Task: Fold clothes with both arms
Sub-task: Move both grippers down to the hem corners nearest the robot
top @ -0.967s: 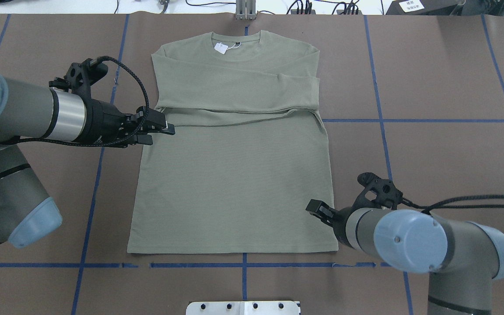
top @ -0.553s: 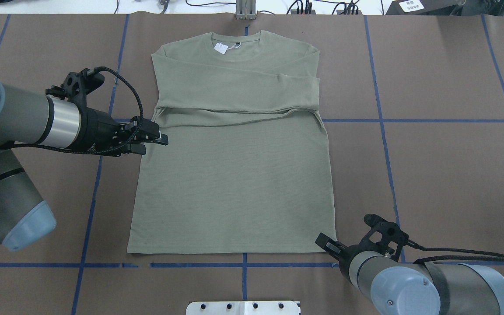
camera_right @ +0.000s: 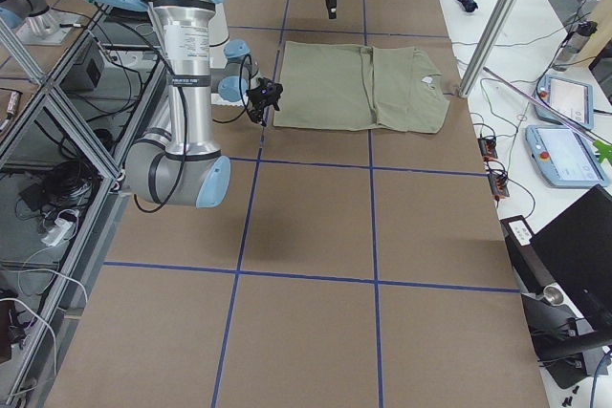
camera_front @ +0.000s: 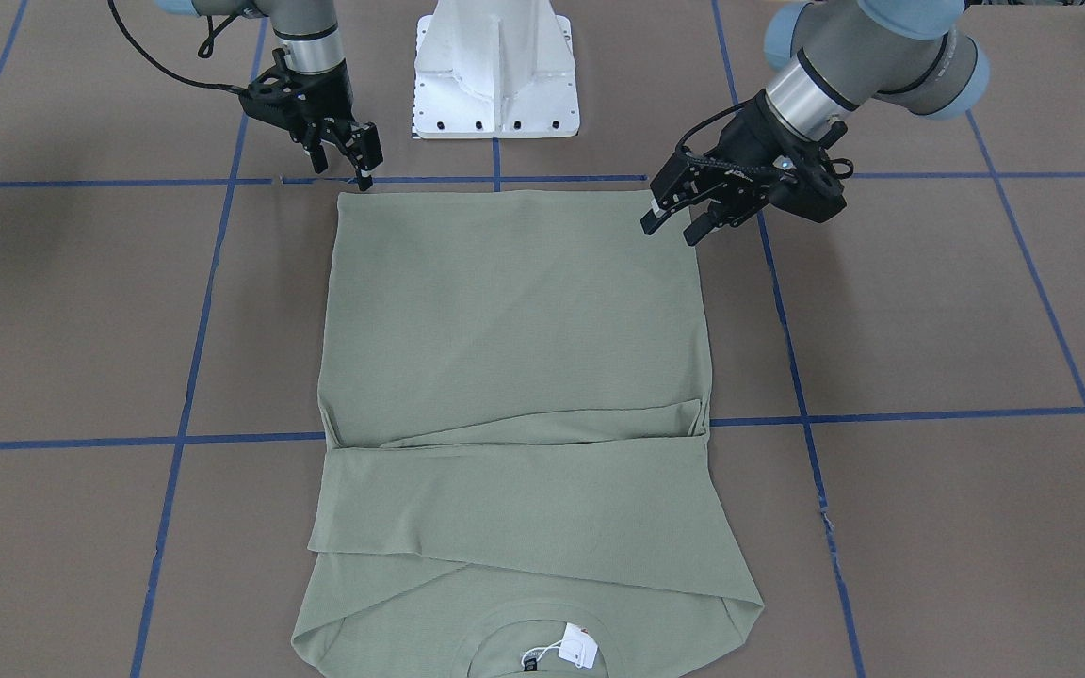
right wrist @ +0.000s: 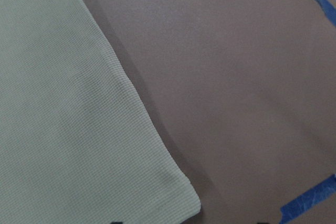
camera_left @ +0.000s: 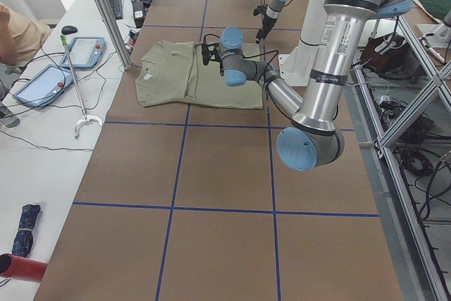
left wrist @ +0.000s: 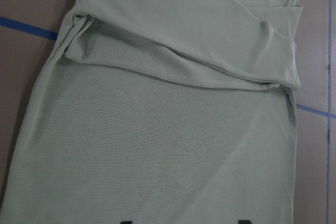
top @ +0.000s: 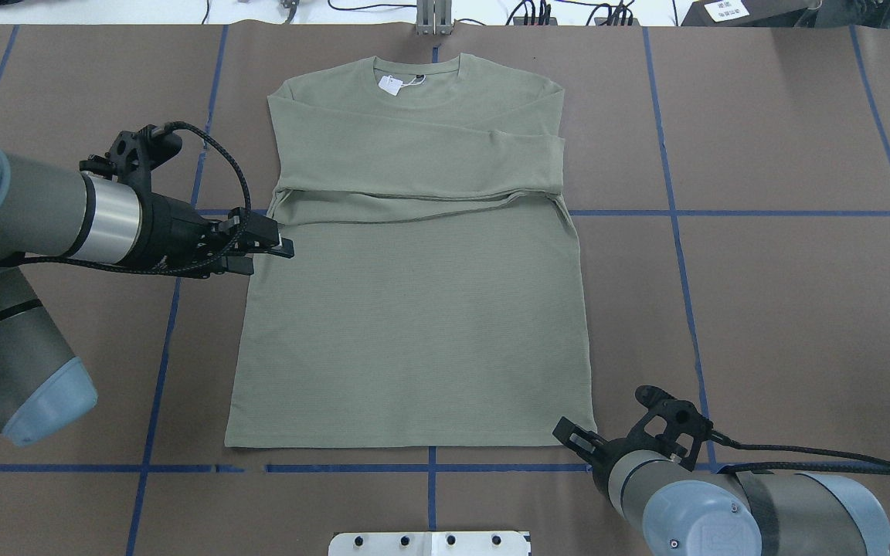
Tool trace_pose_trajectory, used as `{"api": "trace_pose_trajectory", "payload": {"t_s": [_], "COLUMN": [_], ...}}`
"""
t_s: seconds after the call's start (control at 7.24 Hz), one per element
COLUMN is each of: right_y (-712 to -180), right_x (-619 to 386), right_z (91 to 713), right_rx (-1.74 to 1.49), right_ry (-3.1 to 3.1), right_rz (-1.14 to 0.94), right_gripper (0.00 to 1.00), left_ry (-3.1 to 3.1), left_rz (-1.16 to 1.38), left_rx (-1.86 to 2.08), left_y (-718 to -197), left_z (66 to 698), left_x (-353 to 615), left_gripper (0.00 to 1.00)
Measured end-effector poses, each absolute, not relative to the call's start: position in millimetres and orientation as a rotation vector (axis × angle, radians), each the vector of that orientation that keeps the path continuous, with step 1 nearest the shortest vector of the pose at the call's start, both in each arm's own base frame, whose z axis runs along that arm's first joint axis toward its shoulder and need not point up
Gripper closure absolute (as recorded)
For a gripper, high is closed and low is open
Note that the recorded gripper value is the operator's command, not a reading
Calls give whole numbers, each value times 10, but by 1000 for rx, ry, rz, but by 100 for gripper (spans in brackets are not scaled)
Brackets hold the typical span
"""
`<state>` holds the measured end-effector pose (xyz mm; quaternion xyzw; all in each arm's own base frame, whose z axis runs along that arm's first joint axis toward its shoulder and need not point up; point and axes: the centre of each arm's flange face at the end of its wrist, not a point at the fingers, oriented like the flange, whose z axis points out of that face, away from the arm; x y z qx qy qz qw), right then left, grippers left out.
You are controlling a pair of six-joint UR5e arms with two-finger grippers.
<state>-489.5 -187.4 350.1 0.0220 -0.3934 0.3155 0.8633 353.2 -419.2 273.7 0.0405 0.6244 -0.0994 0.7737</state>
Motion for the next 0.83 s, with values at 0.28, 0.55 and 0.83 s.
{"api": "trace_pose_trajectory", "payload": {"t_s": [0.28,0.55,0.83], "right_y": [-1923,-1960,-1971], "right_x": [-4976,-5026,-5039], "right_z": [3598,3597,3582], "right_rx": [54,56,54], "right_ry": [-806,-805,-807], "right_rz": [668,673,675], "right_gripper": [19,42,84], "left_ry": [1353,1354,1355], "left_rz": [-214,-213,-212], "left_rx": [87,89,89], "left_y": [-4191,-4189,-4190], "left_z": [2743,2749,2749], "left_x": [3538,3537,3532], "left_gripper": [27,27,27]}}
